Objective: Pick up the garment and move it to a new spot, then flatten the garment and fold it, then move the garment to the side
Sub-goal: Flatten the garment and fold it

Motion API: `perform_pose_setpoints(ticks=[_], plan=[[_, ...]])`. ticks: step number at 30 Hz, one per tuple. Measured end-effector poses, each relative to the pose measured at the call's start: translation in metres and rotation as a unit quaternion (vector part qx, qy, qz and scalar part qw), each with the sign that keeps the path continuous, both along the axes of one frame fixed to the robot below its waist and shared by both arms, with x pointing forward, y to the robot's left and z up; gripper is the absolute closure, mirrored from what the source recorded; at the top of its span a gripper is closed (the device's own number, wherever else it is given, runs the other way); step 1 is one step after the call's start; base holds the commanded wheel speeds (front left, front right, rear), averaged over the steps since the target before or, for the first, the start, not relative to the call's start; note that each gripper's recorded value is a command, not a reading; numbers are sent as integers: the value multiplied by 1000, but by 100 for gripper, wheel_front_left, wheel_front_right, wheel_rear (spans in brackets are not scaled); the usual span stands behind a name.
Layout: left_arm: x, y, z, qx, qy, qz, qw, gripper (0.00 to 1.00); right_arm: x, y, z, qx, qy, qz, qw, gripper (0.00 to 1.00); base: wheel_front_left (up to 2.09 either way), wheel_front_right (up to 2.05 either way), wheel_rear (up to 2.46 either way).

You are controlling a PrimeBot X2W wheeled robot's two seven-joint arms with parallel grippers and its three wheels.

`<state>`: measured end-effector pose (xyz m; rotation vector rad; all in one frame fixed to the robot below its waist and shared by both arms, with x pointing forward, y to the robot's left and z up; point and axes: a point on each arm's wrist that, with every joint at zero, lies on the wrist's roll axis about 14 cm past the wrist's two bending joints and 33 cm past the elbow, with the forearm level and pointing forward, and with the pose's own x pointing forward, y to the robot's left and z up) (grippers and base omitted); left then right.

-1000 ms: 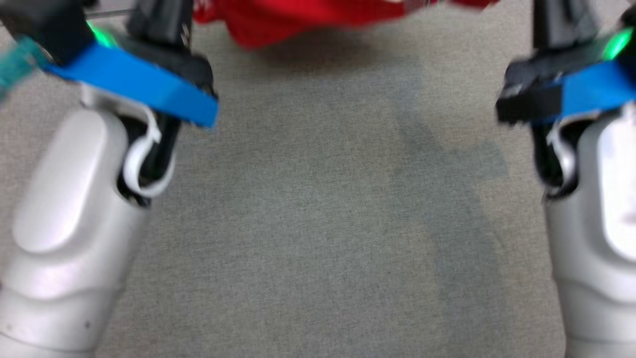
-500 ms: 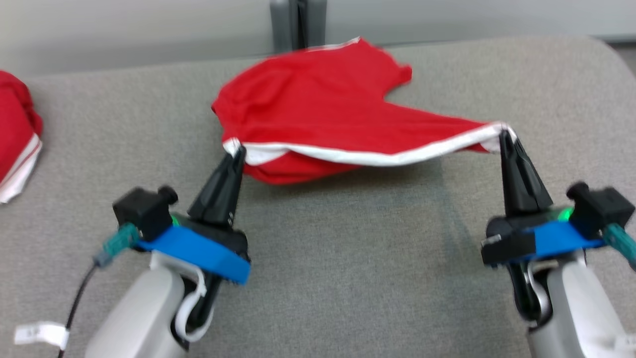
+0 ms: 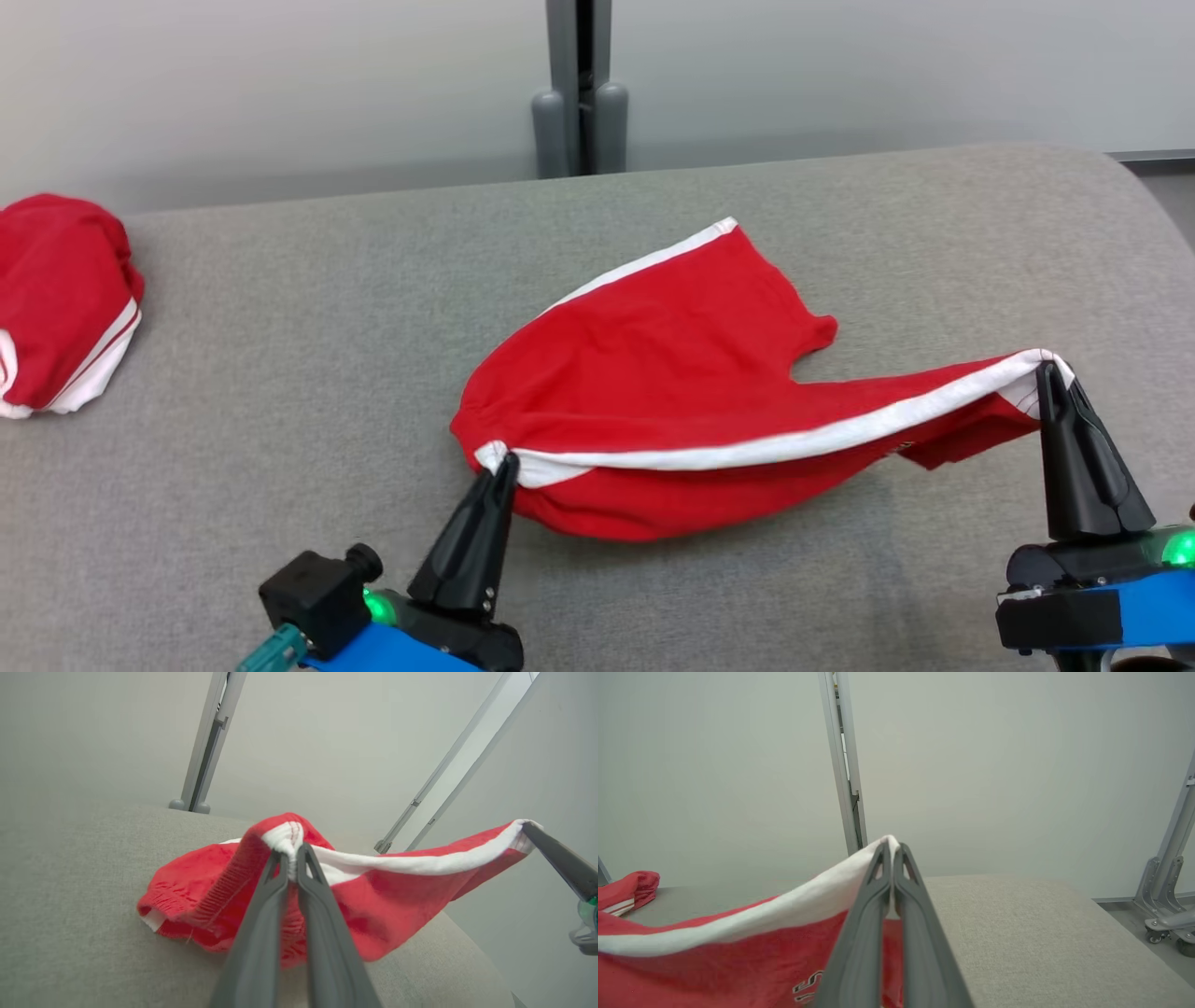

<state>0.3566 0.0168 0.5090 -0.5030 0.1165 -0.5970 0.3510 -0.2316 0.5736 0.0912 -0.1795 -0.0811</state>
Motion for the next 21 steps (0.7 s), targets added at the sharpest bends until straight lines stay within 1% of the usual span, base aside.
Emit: perform_pose_setpoints(ticks=[2,4,7,10,12,13,16,17,21], plan=[[-3,1,-8,0,21,4,1000,100,5,3,-7,-5,18,5,1000,100,0,0,0],[-2,3,-18,4,41,11,999,100,13,6,-20,5,42,11,999,100,0,0,0],[2,4,-35,4,75,18,997,100,34,10,-42,8,78,20,997,100,0,0,0],[20,10,-41,5,79,37,996,100,64,16,-54,15,94,39,995,100,0,0,0],[31,14,-49,0,93,51,994,100,85,20,-64,-4,112,58,992,100,0,0,0],[36,16,-53,0,103,57,993,100,96,23,-68,-5,121,65,990,100,0,0,0],[54,23,-62,3,118,72,990,100,126,34,-85,-14,157,93,983,100,0,0,0],[61,25,-64,4,119,76,990,100,136,37,-90,-9,165,99,981,100,0,0,0],[82,32,-78,9,141,91,986,100,173,44,-106,-27,199,118,973,100,0,0,0]])
